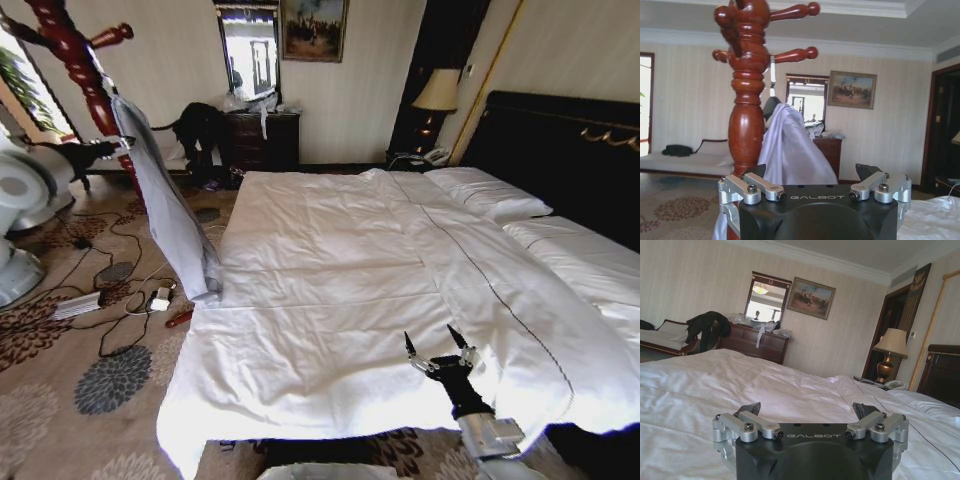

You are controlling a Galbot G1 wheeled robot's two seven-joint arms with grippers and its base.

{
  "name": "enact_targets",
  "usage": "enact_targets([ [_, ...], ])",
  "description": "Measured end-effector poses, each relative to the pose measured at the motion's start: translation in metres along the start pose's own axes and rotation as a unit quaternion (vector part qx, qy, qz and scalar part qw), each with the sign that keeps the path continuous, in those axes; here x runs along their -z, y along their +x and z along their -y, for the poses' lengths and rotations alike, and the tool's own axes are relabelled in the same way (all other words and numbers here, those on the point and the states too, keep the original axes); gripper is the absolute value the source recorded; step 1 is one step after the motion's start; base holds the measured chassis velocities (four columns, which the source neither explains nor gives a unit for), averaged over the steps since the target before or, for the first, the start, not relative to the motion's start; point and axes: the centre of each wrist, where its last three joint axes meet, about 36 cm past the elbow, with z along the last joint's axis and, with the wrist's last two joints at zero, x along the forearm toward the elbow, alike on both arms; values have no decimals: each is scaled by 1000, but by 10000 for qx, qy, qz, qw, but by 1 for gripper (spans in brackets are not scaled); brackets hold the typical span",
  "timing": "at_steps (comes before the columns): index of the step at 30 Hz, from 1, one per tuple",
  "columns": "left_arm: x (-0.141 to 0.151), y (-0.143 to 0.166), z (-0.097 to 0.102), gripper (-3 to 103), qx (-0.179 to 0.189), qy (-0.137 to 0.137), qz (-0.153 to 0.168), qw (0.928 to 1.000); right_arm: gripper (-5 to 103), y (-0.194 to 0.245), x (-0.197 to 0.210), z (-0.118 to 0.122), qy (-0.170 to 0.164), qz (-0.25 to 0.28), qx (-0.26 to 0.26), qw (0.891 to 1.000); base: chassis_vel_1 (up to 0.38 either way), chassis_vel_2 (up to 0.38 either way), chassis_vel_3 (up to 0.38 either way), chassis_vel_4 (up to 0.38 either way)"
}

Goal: Pick up the clothes from the bed and hang them on the clothes hanger.

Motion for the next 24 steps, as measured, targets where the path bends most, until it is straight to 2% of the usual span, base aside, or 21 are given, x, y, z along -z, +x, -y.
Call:
enact_targets([
  [3, -22, 14, 17, 100, -119, 14, 98, 9999, 100, 0, 0, 0, 1, 0, 0, 10000, 0, 0, 0, 0],
  [9, -55, 30, 32, 100, -248, -33, 120, 9996, 100, 0, 0, 0, 0, 0, 0, 10000, 0, 0, 0, 0],
  [12, -82, 47, 38, 100, -278, 59, -21, 9996, 100, 0, 0, 0, 0, 0, 0, 10000, 0, 0, 0, 0],
  [13, -82, 47, 38, 100, -278, 59, -21, 9996, 100, 0, 0, 0, 0, 0, 0, 10000, 0, 0, 0, 0],
  [14, -100, 56, 36, 100, -218, 77, -141, 9996, 100, 0, 0, 0, 1, 0, 0, 10000, 0, 0, 0, 0],
  [16, -118, 71, 33, 100, -96, 99, -162, 9998, 100, 0, 0, 0, 0, 0, 0, 10000, 0, 0, 0, 0],
  [17, -118, 71, 33, 100, -96, 99, -162, 9998, 100, 0, 0, 0, 0, 0, 0, 10000, 0, 0, 0, 0],
  [20, -158, 103, 34, 100, -21, 30, -381, 9993, 100, 0, 0, 0, 0, 0, 0, 10000, 0, 0, 0, 0],
  [21, -158, 103, 34, 100, -21, 30, -381, 9993, 100, 0, 0, 0, 0, 0, 0, 10000, 0, 0, 0, 0],
  [23, -192, 131, 36, 100, -37, -41, -631, 9980, 100, 0, 0, 0, 1, 0, 0, 10000, 0, 0, 0, 0],
  [24, -192, 131, 36, 100, -37, -41, -631, 9980, 100, 0, 0, 0, 1, 0, 0, 10000, 0, 0, 0, 0],
])
